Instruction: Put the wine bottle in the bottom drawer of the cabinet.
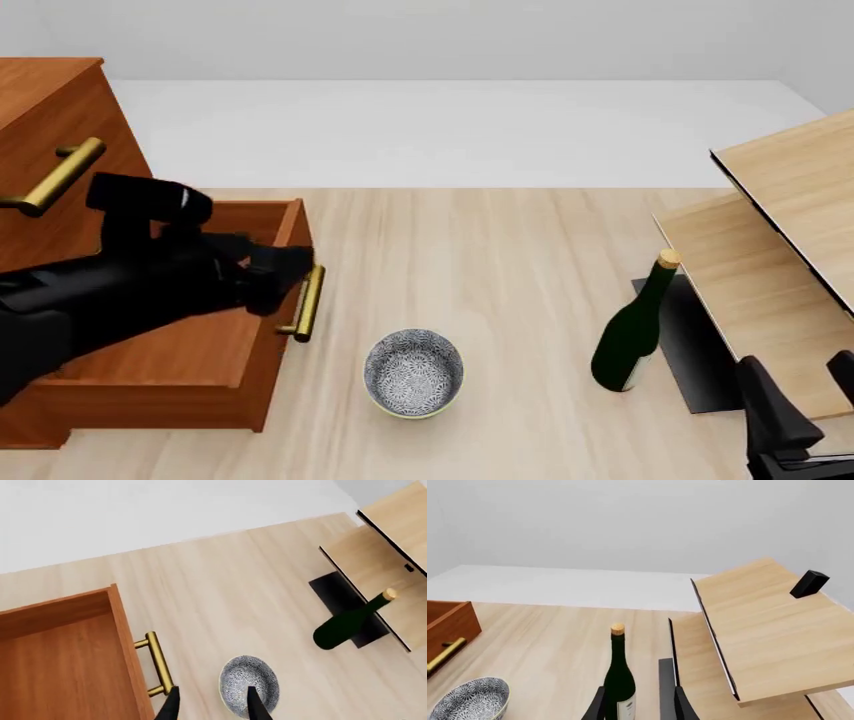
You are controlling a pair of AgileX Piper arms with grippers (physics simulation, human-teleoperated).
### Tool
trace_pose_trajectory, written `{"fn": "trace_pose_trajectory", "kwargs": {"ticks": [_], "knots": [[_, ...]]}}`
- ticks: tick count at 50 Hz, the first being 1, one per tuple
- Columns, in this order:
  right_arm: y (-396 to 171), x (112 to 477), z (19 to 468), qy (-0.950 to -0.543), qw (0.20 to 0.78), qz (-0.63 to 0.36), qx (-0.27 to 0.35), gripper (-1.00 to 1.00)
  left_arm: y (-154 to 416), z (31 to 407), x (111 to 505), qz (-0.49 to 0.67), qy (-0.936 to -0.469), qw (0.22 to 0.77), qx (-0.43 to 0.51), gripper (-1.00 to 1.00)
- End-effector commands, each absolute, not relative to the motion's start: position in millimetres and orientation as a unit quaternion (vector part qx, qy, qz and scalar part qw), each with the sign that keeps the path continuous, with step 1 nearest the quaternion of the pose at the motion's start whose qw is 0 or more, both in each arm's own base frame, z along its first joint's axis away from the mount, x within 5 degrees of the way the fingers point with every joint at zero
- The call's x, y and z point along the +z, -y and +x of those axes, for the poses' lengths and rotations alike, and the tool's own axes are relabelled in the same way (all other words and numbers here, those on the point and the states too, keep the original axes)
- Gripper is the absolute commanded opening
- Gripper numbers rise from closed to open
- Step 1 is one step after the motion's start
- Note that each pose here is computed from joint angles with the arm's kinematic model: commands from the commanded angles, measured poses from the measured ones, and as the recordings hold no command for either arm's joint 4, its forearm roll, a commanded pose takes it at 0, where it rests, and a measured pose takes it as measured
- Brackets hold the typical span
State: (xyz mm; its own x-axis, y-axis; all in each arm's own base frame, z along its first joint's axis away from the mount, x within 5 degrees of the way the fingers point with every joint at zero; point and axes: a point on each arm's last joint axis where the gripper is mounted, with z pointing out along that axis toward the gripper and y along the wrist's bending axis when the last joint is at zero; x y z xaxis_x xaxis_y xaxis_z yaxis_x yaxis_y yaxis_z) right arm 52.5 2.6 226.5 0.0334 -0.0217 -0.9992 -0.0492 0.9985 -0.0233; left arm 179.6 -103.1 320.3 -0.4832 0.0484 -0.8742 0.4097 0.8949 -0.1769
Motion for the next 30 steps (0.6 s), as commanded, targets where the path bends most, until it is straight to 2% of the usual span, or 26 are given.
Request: {"fn": "trace_pose_trajectory", "kwargs": {"ticks": [1,16,30], "knots": [[-2.6,228.3,52.1,-0.693,0.72,-0.025,0.009,1.0,117.7,173.9,344.5,0.167,-0.815,0.513,-0.213,1.0],[-2.3,231.9,51.2,-0.692,0.722,-0.024,0.007,1.0,143.3,179.0,363.8,0.21,-0.777,0.544,-0.237,1.0],[-2.1,237.2,49.9,-0.689,0.724,-0.024,0.006,1.0,164.1,165.9,375.8,0.266,-0.707,0.598,-0.267,1.0]]}}
